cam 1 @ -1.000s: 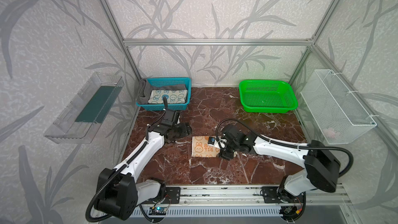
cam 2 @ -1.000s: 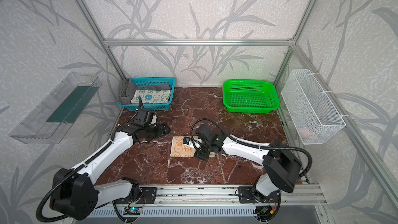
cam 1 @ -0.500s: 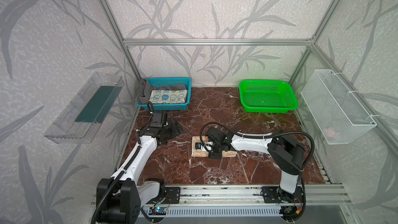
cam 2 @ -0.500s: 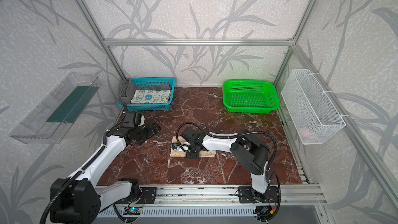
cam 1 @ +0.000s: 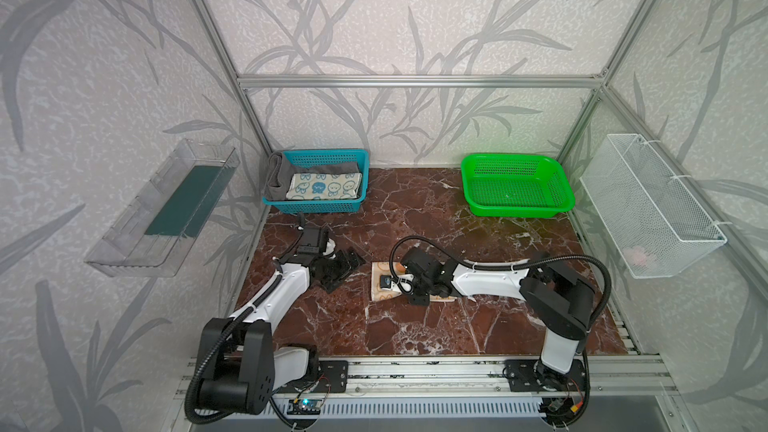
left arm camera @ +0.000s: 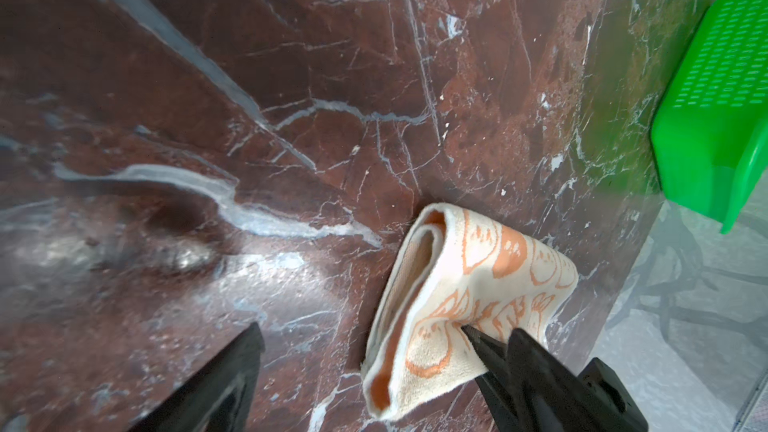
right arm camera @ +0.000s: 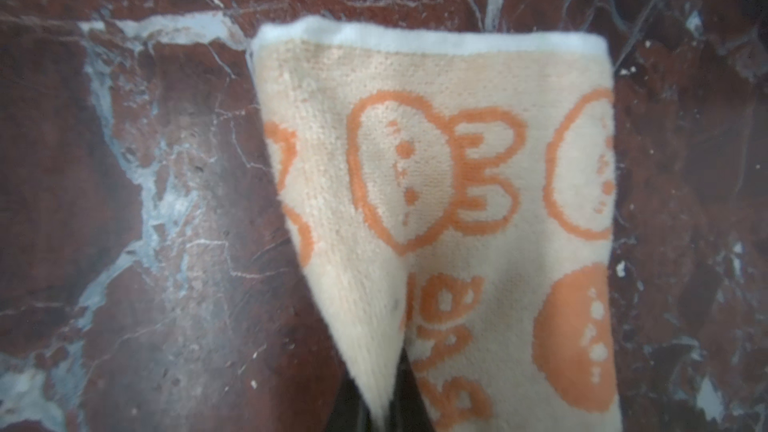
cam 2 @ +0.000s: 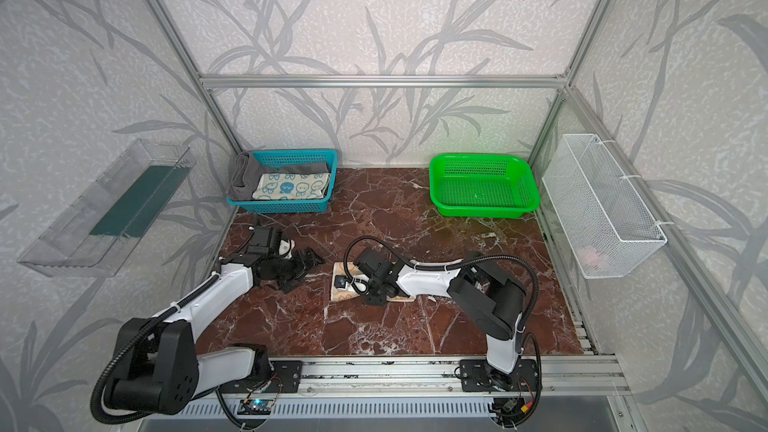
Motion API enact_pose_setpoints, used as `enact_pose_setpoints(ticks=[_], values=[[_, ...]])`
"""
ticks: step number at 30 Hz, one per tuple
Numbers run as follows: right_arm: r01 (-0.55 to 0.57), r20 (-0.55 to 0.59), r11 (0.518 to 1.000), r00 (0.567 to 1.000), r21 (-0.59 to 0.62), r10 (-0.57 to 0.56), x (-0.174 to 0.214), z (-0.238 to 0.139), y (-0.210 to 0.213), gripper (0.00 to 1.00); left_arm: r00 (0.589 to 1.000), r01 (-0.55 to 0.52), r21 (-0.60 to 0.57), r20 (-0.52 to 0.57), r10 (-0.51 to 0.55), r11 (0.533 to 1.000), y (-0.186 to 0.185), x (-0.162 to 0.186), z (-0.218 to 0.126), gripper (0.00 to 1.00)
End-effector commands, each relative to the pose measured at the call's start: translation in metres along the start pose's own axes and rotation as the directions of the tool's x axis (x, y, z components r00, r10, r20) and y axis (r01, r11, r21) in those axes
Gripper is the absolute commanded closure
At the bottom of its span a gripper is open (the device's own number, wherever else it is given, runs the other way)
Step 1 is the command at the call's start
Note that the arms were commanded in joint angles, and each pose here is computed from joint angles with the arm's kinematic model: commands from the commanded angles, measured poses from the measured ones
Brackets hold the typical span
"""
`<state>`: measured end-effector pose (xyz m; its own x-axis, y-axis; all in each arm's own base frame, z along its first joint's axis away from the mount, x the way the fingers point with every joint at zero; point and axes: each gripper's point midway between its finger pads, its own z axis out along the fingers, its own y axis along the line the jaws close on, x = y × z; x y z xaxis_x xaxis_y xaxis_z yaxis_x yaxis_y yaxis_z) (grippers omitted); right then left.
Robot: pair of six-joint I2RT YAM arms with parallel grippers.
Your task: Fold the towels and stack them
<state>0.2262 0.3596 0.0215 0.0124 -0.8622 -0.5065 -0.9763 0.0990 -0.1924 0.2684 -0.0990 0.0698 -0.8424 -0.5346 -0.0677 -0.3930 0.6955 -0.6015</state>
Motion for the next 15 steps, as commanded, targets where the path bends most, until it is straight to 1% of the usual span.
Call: enact_pose_setpoints(ticks=[1,3,5,7,10,12,15], values=[[-0.078,0.108,0.996,0.991,0.038,0.074,-0.011,-0.016,-0.016,1.0,1.0,0.016,0.116,-0.022,-0.013,0.993,-0.022,0.003,0.006,0.06],[-0.105,0.154,0.993,0.983,0.052,0.096,-0.014,-0.024,-0.021,1.0,0.999,0.032,0.149,-0.04,-0.026,0.988,-0.027,0.008,0.013,0.06],[-0.128,0.172,0.991,0.978,0.048,0.118,-0.012,-0.025,-0.024,1.0,0.998,0.043,0.177,-0.058,-0.033,0.983,-0.031,0.014,0.018,0.07],[-0.144,0.221,0.988,0.967,0.053,0.129,-0.018,-0.037,-0.029,1.0,0.997,0.044,0.199,-0.078,-0.029,0.979,-0.036,0.02,0.024,0.07],[-0.168,0.265,0.985,0.953,0.049,0.15,-0.02,-0.043,-0.032,1.0,0.994,0.022,0.185,-0.112,-0.001,0.983,-0.038,0.031,0.034,0.07],[-0.176,0.283,0.984,0.946,0.038,0.158,-0.021,-0.045,-0.033,1.0,0.992,0.016,0.185,-0.128,0.008,0.983,-0.04,0.035,0.042,0.06],[-0.17,0.282,0.985,0.947,0.031,0.155,-0.021,-0.045,-0.031,1.0,0.99,0.042,0.223,-0.144,-0.01,0.974,-0.046,0.037,0.053,0.07]])
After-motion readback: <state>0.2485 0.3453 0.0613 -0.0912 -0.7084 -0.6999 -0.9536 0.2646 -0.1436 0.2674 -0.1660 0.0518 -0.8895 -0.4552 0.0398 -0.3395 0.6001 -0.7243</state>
